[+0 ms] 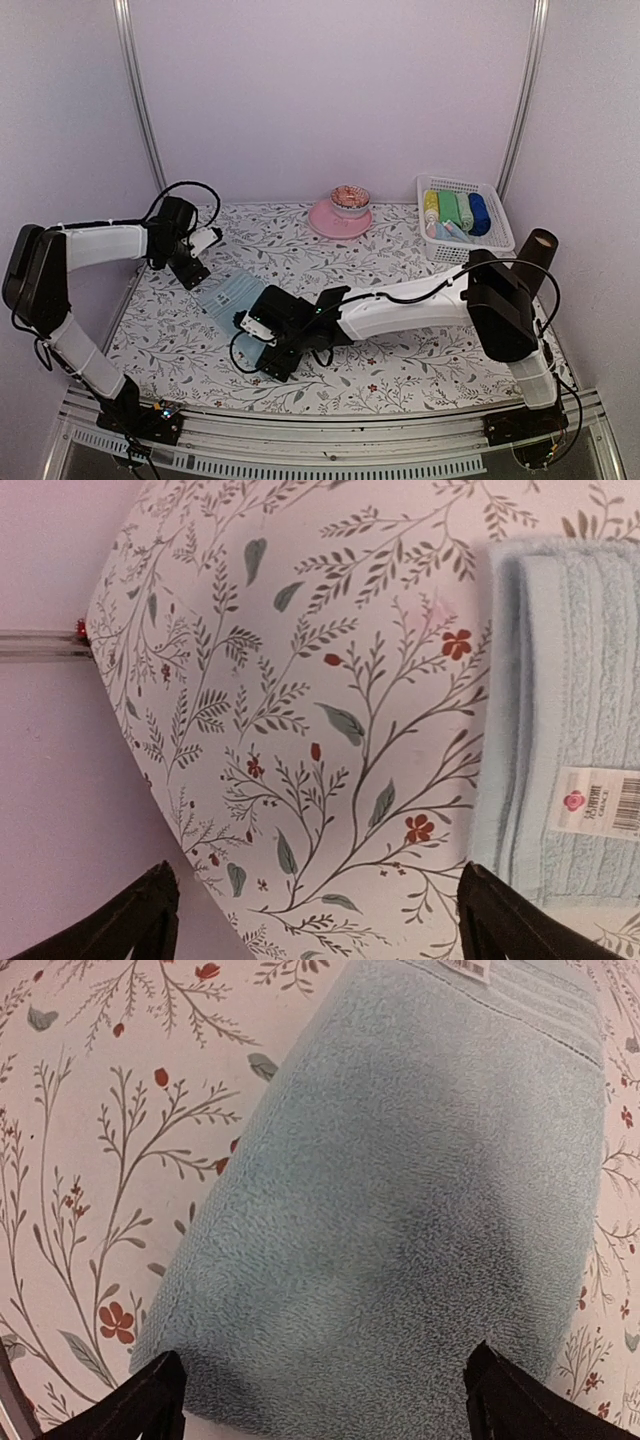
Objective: Roll the towels
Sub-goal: Rotate the towel at the center of the board, then move the towel to the center of the board, then pick up the towel from the center of the board.
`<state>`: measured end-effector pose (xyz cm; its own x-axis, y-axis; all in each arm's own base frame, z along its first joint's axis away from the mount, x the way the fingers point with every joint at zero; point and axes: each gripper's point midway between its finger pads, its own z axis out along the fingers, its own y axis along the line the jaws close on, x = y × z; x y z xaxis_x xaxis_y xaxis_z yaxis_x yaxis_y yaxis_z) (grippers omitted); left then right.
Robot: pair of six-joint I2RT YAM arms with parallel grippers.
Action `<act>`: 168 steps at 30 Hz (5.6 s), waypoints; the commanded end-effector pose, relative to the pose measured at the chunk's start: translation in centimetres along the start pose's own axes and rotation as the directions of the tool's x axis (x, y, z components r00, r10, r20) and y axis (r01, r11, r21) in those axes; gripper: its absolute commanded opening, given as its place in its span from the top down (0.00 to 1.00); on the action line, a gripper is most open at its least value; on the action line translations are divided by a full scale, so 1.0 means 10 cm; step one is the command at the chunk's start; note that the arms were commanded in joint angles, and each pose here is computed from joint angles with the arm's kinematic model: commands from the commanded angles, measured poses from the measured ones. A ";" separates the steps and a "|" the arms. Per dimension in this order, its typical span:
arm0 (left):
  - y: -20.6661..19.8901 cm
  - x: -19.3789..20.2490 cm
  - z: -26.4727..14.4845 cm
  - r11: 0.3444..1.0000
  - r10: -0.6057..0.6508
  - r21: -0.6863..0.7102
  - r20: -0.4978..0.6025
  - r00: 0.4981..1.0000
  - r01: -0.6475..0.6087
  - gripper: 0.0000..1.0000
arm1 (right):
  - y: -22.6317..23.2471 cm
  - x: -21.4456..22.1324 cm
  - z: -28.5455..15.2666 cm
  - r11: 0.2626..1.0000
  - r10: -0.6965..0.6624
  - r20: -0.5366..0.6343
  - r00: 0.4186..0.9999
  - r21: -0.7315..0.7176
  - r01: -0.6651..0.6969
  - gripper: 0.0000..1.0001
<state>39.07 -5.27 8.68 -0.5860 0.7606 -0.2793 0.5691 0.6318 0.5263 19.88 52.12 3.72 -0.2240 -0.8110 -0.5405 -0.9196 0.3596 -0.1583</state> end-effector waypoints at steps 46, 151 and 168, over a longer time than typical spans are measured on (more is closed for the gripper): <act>-0.23 0.36 -0.52 0.977 -0.203 0.124 0.279 0.939 0.175 0.03 | -2.02 -0.43 0.99 0.869 0.170 0.286 0.943 0.407 -0.280 0.01; -2.88 -0.72 -0.60 0.616 0.677 -0.135 0.594 0.434 -0.776 0.56 | -1.61 0.73 -1.75 0.887 0.061 0.509 0.859 0.366 -0.280 0.01; -2.96 -0.64 -0.51 0.633 0.649 -0.083 0.599 0.469 -0.770 0.93 | -2.08 0.69 -2.10 0.685 0.001 0.508 0.861 0.627 -0.371 0.05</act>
<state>24.53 -30.80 1.48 0.4572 0.8380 -0.2978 0.7152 -0.1474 0.6832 30.57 28.42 20.05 -0.0778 -0.4232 -0.9027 -0.3288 0.8656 -0.3775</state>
